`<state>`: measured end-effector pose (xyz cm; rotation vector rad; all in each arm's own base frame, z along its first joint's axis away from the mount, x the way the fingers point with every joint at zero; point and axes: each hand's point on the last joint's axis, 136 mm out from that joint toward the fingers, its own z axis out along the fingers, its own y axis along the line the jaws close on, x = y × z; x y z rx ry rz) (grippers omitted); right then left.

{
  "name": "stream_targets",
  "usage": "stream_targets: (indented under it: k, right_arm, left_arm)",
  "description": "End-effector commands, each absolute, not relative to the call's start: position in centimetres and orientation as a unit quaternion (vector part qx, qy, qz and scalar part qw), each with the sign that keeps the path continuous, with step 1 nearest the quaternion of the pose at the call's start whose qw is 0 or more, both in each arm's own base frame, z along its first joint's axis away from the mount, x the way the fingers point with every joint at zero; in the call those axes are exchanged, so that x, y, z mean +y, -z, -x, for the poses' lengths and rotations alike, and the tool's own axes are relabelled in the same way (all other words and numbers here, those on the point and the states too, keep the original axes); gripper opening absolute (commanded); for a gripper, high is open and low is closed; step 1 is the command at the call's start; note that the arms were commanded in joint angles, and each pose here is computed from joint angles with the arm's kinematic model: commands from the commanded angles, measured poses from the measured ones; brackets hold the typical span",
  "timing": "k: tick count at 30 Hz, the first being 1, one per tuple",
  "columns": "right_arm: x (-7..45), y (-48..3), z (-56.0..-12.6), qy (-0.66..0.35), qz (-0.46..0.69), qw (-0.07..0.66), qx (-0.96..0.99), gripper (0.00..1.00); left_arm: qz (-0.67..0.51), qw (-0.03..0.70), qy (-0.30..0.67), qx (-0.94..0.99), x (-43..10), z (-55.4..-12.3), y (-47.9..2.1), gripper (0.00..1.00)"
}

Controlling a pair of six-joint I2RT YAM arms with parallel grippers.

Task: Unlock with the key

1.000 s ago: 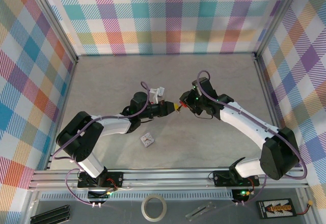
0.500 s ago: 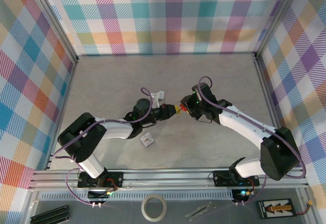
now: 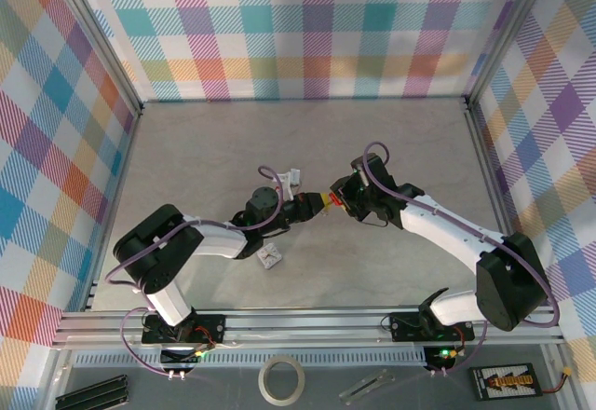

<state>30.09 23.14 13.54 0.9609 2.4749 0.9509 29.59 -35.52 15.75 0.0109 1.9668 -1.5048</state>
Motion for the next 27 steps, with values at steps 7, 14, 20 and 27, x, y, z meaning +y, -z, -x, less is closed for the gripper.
stream_targets:
  k: [7, 14, 20, 27]
  right_arm:
    - [27.4, -14.7, -26.2, -0.397, -0.272, 0.075, 0.873, 0.17]
    - [27.2, -14.2, -26.0, -0.389, -0.278, 0.071, 0.875, 0.17]
    - [26.6, -14.3, -26.1, -0.383, -0.28, 0.075, 0.877, 0.17]
    - [24.5, -13.3, -25.7, -0.314, -0.264, 0.093, 0.907, 0.17]
  left_arm:
    - [0.006, 0.35, 0.635, 0.689, -36.1, -30.4, -19.9, 0.02]
    - [0.029, 0.345, 0.619, 0.705, -34.9, -30.9, -19.0, 0.28]
    - [0.053, 0.342, 0.611, 0.712, -33.1, -31.3, -18.1, 0.34]
    - [0.057, 0.348, 0.57, 0.742, -29.9, -31.5, -18.4, 0.43]
